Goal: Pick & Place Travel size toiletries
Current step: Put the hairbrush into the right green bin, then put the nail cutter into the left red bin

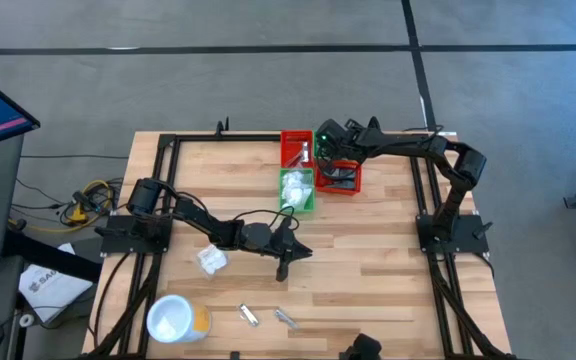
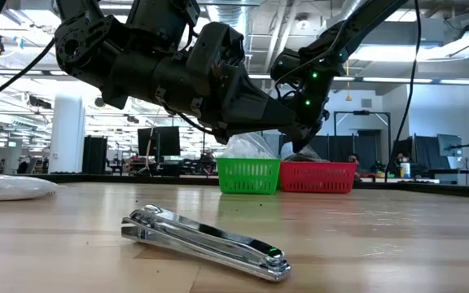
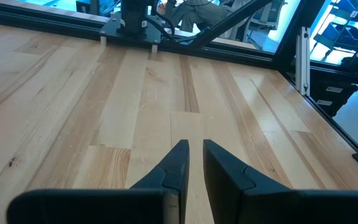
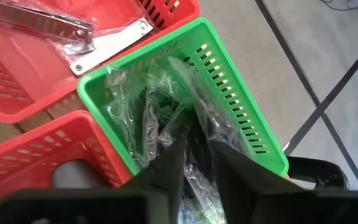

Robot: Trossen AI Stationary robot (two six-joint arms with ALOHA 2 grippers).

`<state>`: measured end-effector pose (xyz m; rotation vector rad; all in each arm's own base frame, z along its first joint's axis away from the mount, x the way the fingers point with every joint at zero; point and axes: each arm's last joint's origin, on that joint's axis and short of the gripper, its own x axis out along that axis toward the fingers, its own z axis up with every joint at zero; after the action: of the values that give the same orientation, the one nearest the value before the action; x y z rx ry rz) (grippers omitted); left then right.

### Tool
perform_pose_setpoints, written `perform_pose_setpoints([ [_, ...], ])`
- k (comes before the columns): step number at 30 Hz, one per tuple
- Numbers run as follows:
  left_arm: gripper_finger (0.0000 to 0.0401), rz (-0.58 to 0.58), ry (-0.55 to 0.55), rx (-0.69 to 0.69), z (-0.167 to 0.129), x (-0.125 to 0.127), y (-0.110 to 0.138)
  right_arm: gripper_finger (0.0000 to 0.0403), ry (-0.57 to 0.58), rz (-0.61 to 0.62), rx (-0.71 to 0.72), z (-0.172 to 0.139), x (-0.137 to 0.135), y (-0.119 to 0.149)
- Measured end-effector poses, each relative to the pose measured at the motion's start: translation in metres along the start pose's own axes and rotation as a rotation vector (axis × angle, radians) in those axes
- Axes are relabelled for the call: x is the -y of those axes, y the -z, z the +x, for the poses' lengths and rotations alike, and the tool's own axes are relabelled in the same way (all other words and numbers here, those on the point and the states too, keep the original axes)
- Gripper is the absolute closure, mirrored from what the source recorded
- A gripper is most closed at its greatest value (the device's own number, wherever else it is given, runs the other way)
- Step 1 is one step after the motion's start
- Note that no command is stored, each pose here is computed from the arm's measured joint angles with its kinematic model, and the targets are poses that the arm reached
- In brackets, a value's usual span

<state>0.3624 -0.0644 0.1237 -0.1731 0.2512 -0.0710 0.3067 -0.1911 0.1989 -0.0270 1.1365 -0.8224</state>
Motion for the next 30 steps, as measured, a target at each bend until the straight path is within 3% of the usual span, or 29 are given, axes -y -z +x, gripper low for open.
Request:
perform_pose_setpoints([
  [7, 0.0361, 0.000, 0.000, 0.000, 0.000, 0.000, 0.000, 0.0230, -0.006, -0.019, -0.010, -0.006, -0.002, -0.004],
  [13, 0.0361, 0.000, 0.000, -0.001, 0.000, 0.000, 0.000, 0.0190, -0.028, -0.051, 0.002, -0.021, -0.013, -0.012],
  [19, 0.0361, 0.000, 0.013, -0.005, 0.000, 0.000, 0.000, 0.0186, -0.060, -0.108, 0.031, -0.039, -0.033, -0.018],
  [24, 0.0361, 0.001, 0.019, -0.013, 0.000, 0.001, 0.001, 0.0199, -0.082, -0.086, 0.027, -0.052, -0.044, -0.016],
  [30, 0.0361, 0.001, 0.187, -0.049, -0.001, 0.006, 0.002, 0.0215, -0.143, -0.048, 0.075, -0.085, -0.050, -0.013],
])
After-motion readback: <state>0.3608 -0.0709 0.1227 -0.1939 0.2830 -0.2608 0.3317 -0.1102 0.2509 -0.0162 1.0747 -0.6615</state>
